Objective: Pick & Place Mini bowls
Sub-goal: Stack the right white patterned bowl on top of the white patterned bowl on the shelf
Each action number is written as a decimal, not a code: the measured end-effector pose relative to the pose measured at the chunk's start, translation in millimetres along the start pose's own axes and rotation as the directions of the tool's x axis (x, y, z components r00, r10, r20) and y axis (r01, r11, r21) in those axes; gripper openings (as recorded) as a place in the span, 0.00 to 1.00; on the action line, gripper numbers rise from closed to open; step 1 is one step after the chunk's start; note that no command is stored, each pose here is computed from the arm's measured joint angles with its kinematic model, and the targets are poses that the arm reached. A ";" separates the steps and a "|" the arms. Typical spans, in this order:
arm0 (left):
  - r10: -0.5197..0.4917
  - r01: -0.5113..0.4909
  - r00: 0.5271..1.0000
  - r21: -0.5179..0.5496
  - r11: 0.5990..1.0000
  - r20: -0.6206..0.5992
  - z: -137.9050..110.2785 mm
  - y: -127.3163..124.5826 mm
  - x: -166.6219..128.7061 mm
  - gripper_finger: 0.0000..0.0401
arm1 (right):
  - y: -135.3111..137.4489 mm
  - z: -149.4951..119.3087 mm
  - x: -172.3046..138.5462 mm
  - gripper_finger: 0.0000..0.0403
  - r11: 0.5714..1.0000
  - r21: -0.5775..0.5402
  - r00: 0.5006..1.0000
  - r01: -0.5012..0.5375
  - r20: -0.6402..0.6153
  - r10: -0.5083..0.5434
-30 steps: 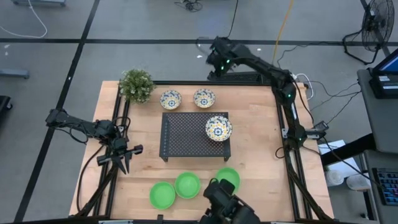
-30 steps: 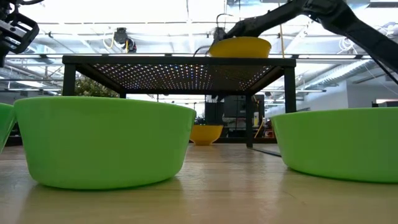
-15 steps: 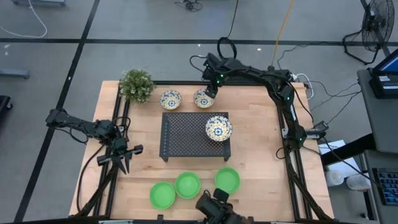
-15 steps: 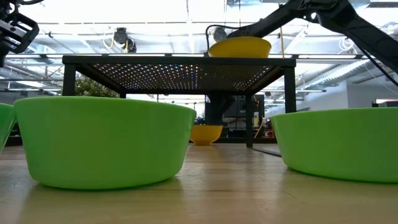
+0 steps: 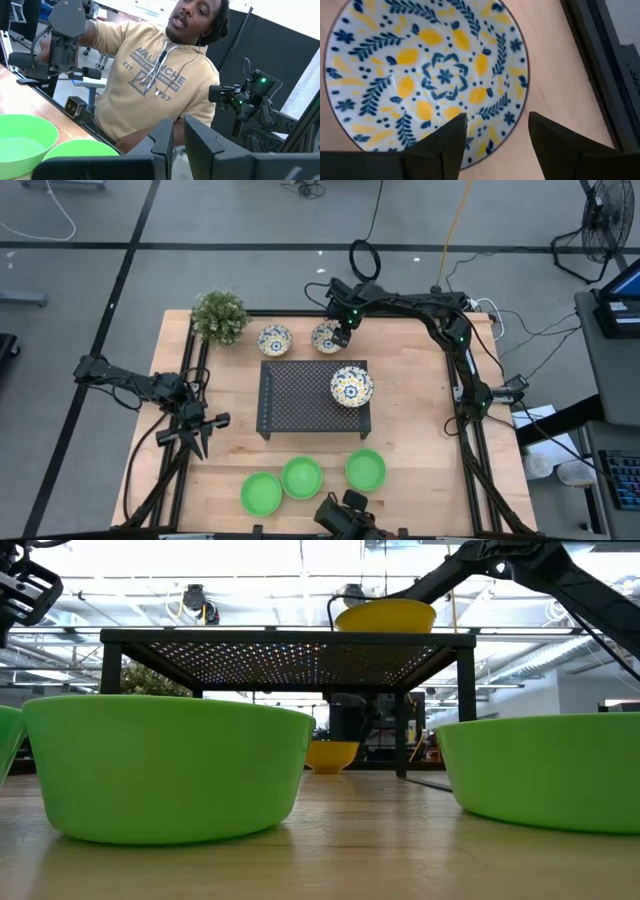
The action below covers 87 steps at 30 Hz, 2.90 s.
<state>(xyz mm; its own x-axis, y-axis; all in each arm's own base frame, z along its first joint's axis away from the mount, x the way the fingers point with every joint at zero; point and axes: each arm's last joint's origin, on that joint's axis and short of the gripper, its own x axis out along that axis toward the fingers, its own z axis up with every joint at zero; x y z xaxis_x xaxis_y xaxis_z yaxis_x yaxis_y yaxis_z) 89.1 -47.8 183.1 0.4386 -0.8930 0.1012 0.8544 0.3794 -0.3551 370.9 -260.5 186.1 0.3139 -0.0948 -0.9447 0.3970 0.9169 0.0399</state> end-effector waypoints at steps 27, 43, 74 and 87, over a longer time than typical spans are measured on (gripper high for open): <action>0.000 0.000 1.000 0.000 1.000 0.000 0.1 0.0 0.0 0.12 | -1.5 4.8 2.4 0.15 0.999 0.030 0.998 0.011 0.064 -0.013; 0.000 0.000 1.000 0.000 1.000 0.000 0.0 0.0 0.0 0.12 | -0.8 0.5 0.0 0.01 1.000 -0.009 1.000 -0.002 0.018 0.002; 0.001 -0.001 1.000 0.000 1.000 0.000 0.1 0.0 0.0 0.12 | 11.9 -113.0 -61.5 0.00 0.979 0.190 0.997 0.075 -0.007 -0.075; 0.000 0.000 1.000 0.000 1.000 0.000 0.0 0.0 0.0 0.12 | 37.1 -222.5 -79.1 0.00 0.913 0.385 0.989 0.136 0.009 -0.151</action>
<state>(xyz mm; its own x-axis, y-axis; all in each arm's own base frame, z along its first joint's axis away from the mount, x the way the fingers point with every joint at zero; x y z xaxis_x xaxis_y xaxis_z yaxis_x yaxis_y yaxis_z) 89.1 -47.8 183.1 0.4390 -0.8928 0.1011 0.8541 0.3797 -0.3554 168.9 -132.7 189.8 0.2579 -0.2354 -0.9371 0.7375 0.6746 0.0335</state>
